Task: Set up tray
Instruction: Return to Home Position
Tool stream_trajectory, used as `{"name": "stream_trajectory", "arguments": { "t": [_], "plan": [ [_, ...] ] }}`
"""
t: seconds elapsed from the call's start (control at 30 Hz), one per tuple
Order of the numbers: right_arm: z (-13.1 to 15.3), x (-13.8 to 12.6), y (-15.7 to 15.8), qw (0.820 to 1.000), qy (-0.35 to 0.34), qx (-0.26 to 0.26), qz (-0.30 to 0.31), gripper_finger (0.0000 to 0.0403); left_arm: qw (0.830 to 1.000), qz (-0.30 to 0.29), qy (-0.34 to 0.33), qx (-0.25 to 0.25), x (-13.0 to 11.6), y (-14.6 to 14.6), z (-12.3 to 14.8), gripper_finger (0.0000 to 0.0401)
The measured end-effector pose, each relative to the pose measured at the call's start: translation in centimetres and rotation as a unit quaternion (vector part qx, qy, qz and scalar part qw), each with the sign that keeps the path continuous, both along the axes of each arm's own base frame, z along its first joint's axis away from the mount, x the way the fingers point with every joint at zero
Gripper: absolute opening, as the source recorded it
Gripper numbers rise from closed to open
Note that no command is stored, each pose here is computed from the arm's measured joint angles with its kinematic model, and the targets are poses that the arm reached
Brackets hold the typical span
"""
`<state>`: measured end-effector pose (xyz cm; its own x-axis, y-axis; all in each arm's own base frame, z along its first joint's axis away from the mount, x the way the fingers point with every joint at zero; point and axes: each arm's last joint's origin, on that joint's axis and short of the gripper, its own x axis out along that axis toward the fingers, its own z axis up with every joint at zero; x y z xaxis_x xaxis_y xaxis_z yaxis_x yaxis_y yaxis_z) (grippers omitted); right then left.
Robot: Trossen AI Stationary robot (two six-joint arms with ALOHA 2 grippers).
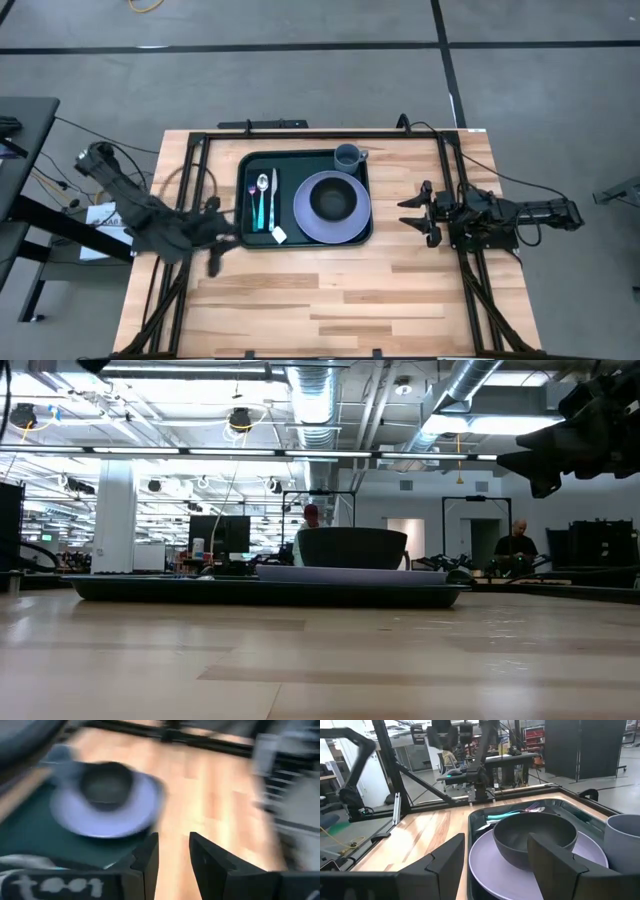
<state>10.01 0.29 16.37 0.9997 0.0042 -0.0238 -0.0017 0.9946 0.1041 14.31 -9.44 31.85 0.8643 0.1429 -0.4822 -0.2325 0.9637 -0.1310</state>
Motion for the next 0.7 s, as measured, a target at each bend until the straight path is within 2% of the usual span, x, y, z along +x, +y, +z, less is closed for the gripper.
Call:
{"name": "stream_trajectory", "arguments": {
  "t": [0.1,0.2,0.4,0.7],
  "plan": [
    [0.0,0.0,0.0,1.000,0.000,0.000,0.000,0.0205,0.994,-0.097,-0.033,-0.042,-2.1,0.4,-0.8,0.0096],
    [0.0,0.0,0.0,1.000,0.000,0.000,0.000,0.0205,0.985,-0.155,-0.061,-0.049,-3.7,1.2,-1.6,0.0096],
    [0.0,0.0,0.0,1.000,0.000,0.000,0.000,0.0205,0.973,-0.208,-0.099,-0.017,-5.6,2.8,-3.6,0.0096],
    [0.0,0.0,0.0,1.000,0.000,0.000,0.000,0.0205,0.945,-0.272,-0.180,-0.014,-6.8,3.6,-7.8,0.0096]
  ]
}}
